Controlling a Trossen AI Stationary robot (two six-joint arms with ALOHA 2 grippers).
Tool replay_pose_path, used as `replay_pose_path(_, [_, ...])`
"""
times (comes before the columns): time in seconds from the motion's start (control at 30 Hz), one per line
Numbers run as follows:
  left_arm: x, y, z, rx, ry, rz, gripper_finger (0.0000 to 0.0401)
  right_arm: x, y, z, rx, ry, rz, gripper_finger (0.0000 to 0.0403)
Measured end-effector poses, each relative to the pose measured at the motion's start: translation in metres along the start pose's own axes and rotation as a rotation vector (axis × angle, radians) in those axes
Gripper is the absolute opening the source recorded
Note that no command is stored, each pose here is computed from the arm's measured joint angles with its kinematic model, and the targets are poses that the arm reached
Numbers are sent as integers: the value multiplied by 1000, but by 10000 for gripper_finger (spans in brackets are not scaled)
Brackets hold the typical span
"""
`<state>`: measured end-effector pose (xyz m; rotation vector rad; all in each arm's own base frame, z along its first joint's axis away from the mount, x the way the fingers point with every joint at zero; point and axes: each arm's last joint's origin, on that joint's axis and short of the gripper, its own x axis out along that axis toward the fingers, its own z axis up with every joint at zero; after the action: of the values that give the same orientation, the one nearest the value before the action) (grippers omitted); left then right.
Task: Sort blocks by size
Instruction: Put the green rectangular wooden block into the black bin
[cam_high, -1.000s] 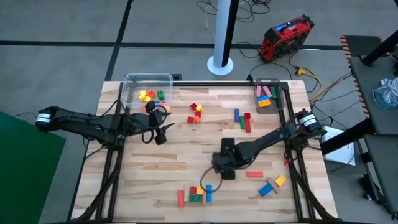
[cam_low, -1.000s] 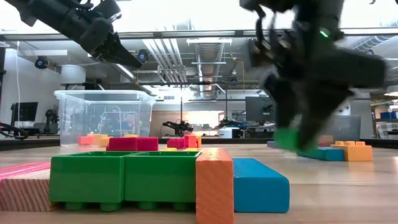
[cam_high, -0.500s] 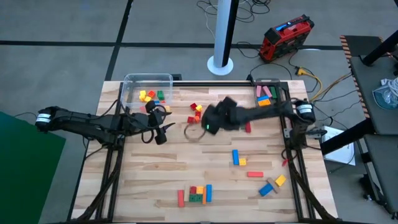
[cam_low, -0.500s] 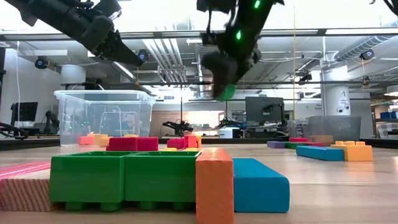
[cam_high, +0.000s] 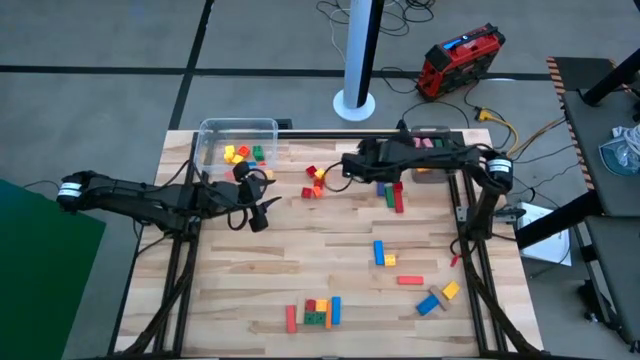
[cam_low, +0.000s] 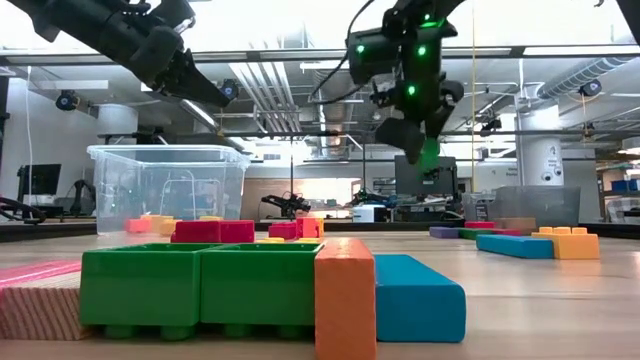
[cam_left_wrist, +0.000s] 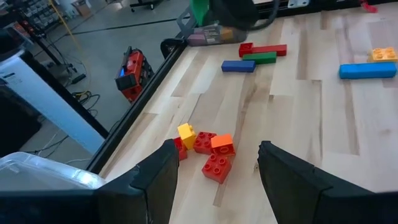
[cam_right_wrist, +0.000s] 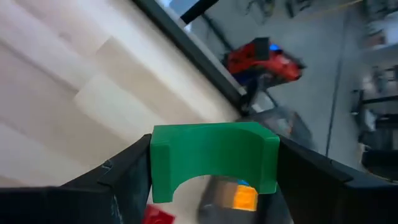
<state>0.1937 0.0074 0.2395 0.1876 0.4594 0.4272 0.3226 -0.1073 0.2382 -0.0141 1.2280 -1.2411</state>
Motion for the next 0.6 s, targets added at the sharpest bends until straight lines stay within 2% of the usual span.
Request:
replay_pose_path(0.13, [0, 0, 0, 1, 1, 7, 197, 3, -29, -7, 88, 22, -208, 279])
replay_pose_path(0.23, [0, 0, 0, 1, 4, 7, 197, 18, -57, -15, 275, 133, -333, 278])
replay_pose_path(0.37, [0, 0, 0, -1, 4, 7, 197, 56, -71, -19, 347, 262, -286, 280])
replay_pose_path(0.47, [0, 0, 0, -6, 4, 7, 197, 86, -89, -26, 381, 369, -347, 301])
replay_pose_path(0.53, [0, 0, 0, -15, 5, 7, 197, 103, -100, -29, 437, 428, -352, 318])
replay_pose_path(0.6, [0, 0, -1, -24, 6, 7, 197, 113, -107, -33, 421, 464, -347, 334])
